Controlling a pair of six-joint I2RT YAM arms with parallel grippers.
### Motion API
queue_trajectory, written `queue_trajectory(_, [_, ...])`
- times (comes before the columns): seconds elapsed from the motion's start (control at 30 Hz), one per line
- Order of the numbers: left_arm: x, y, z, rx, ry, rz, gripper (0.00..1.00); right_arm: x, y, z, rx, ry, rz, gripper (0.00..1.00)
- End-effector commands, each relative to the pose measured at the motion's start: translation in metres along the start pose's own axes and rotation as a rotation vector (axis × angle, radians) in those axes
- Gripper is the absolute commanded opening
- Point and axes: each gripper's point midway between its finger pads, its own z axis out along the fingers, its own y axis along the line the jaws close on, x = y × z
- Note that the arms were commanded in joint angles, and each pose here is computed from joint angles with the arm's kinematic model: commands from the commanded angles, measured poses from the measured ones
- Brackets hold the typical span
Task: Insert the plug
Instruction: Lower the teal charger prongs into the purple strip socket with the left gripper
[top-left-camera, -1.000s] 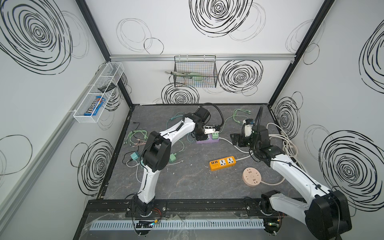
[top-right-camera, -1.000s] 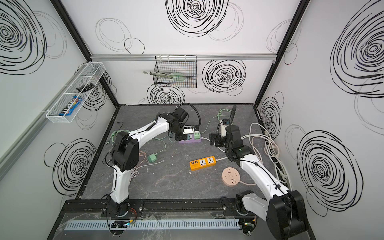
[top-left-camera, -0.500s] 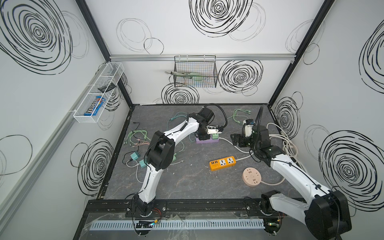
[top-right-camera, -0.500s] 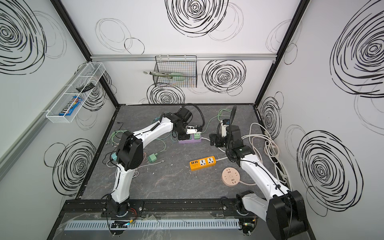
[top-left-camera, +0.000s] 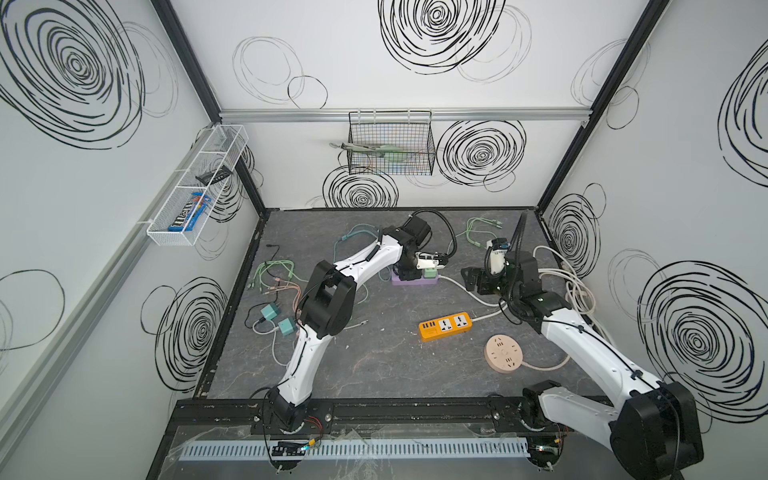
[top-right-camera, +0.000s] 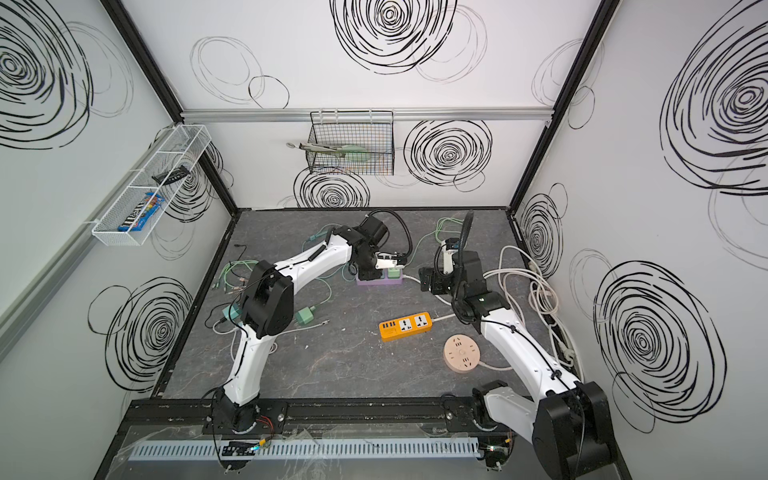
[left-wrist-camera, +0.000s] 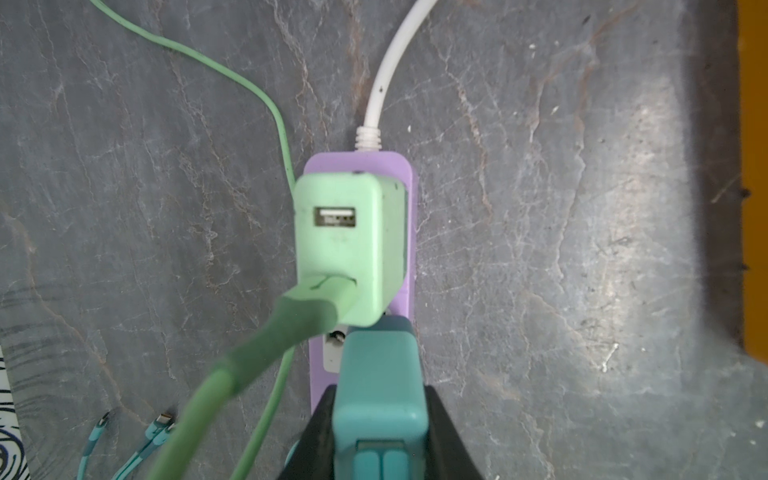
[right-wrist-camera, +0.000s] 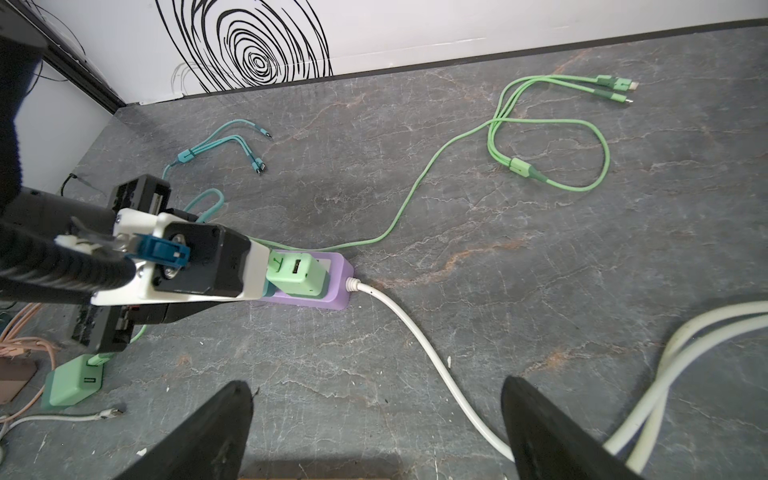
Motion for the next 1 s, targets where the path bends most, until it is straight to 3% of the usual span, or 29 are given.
queue_trajectory(0.0, [0.002,-0.015,0.014,0.067,0.049,0.057,0.00,-0.006,0.001,-0.006,-0.004,-0.012,0.002,0.97])
queue_trajectory(0.6, [0.024,-0.046,0.081,0.355,0.130,0.014,0.00,0.020,0.009,0.010,-0.077,0.082,0.041,0.97])
queue_trajectory(0.97, [0.053,-0.059,0.120,0.399,0.188,-0.004,0.00,0.032,0.018,0.031,-0.126,0.180,0.090,0.97])
